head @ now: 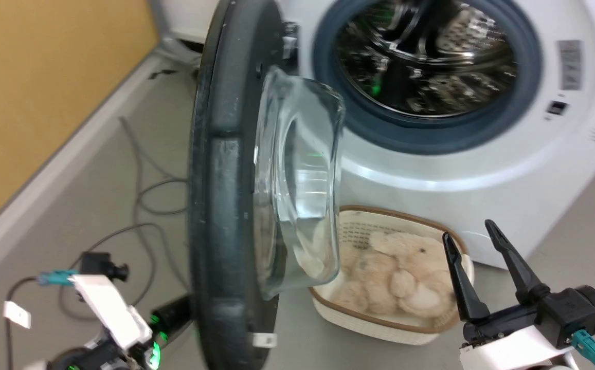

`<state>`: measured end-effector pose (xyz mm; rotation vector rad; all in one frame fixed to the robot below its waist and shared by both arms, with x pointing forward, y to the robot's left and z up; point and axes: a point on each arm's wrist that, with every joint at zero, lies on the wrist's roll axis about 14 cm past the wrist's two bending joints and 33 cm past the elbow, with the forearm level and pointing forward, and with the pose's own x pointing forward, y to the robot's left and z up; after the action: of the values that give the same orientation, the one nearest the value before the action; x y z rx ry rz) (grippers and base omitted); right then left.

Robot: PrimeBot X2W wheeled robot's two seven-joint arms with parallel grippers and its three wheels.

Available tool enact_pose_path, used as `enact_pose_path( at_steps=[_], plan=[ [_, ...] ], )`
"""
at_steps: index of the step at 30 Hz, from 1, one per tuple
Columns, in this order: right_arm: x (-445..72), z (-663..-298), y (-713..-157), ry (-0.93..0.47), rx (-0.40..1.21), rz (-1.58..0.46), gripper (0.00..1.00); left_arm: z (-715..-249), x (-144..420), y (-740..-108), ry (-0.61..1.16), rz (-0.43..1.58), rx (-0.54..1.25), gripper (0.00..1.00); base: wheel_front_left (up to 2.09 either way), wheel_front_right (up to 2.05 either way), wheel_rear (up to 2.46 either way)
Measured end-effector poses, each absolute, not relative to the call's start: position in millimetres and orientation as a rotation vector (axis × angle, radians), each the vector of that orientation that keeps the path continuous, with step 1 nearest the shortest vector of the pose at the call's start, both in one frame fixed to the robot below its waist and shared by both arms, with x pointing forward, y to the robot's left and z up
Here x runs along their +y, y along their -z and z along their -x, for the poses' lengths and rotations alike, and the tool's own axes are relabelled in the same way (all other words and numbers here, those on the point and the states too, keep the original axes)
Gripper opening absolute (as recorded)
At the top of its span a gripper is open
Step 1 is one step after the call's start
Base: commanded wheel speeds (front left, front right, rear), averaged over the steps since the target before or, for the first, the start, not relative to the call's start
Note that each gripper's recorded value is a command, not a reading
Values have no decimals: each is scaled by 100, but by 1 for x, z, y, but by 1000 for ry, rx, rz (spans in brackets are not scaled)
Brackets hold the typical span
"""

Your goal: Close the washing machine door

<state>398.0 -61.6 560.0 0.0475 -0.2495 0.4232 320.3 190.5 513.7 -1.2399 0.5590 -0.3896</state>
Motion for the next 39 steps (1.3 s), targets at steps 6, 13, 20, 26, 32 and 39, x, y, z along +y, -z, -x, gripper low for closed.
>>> enact_pose_path(
  at_steps=[6,13,20,26,32,39],
  plan=[
    [-97,-392,-557,-322,-242,-32,100,-328,122,-507,547,1268,654,0,0,0,0],
    [-145,-380,-548,-181,-212,-10,100,-344,39,-508,714,1335,739,0,0,0,0],
    [-191,-364,-542,-36,-186,4,100,-384,-12,-509,719,1402,707,0,0,0,0],
    [-227,-344,-536,85,-156,6,100,-422,-58,-518,733,1459,676,0,0,0,0],
    [-246,-329,-533,157,-135,12,100,-470,-91,-530,682,1508,591,0,0,0,0],
    [-259,-319,-535,207,-134,19,100,-494,-114,-537,653,1530,551,0,0,0,0]
  ],
)
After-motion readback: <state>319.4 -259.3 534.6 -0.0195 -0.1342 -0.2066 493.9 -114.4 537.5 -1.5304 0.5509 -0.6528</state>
